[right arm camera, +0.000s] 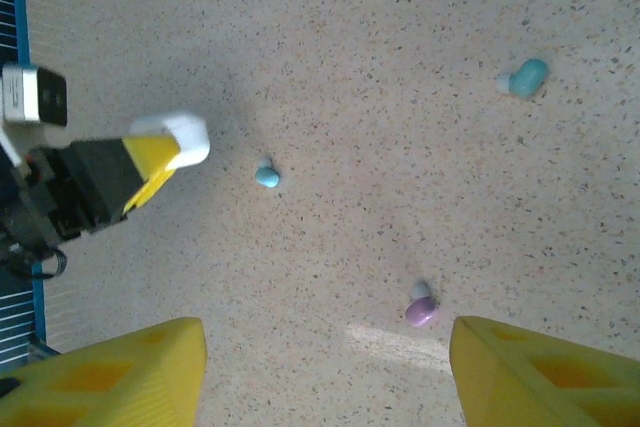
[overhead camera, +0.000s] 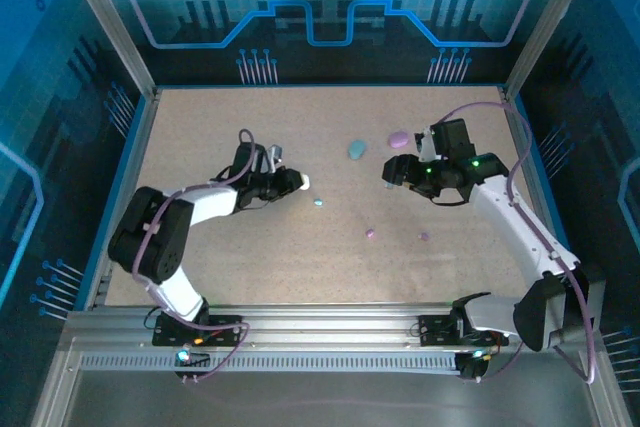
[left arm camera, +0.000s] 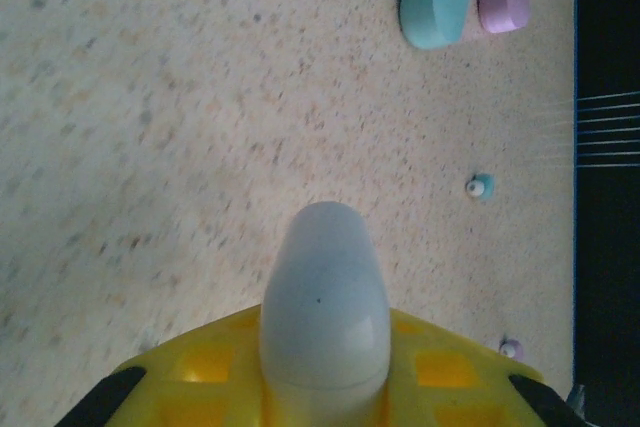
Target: Insert the wireless bluetooth earbuds into the charging case
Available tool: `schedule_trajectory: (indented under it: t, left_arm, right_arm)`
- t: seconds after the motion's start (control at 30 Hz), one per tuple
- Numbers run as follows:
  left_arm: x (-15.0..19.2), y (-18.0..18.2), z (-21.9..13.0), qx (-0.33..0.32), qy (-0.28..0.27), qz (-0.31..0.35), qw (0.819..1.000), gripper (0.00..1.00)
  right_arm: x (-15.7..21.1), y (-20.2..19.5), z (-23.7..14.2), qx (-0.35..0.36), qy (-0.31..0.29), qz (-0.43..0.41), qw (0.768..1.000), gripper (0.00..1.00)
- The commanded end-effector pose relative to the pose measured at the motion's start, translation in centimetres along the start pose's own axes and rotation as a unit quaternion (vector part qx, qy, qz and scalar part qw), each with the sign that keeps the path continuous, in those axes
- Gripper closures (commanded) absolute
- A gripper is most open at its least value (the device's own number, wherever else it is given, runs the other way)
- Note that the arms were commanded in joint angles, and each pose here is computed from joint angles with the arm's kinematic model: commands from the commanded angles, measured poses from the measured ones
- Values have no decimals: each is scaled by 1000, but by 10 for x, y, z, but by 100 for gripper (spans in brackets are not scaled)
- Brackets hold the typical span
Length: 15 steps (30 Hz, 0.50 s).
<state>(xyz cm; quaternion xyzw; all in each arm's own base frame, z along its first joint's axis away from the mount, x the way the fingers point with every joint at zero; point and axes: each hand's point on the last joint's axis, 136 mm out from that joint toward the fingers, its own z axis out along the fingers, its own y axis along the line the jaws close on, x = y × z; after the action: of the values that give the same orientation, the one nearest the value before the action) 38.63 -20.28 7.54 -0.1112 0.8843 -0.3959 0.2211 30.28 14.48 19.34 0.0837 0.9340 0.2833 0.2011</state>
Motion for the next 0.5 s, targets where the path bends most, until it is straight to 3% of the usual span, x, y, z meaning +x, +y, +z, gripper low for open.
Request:
schedule_trajectory:
  t: [0.0, 0.47]
  left_arm:
    - [-5, -2, 13, 3, 31, -10, 999, 77]
    - [-13, 19, 48, -36, 66, -40, 996, 74]
  right_arm:
    - [-5, 3, 1, -14, 2, 13, 1000, 33]
    - [-3, -1, 13, -8, 20, 21, 1000, 34]
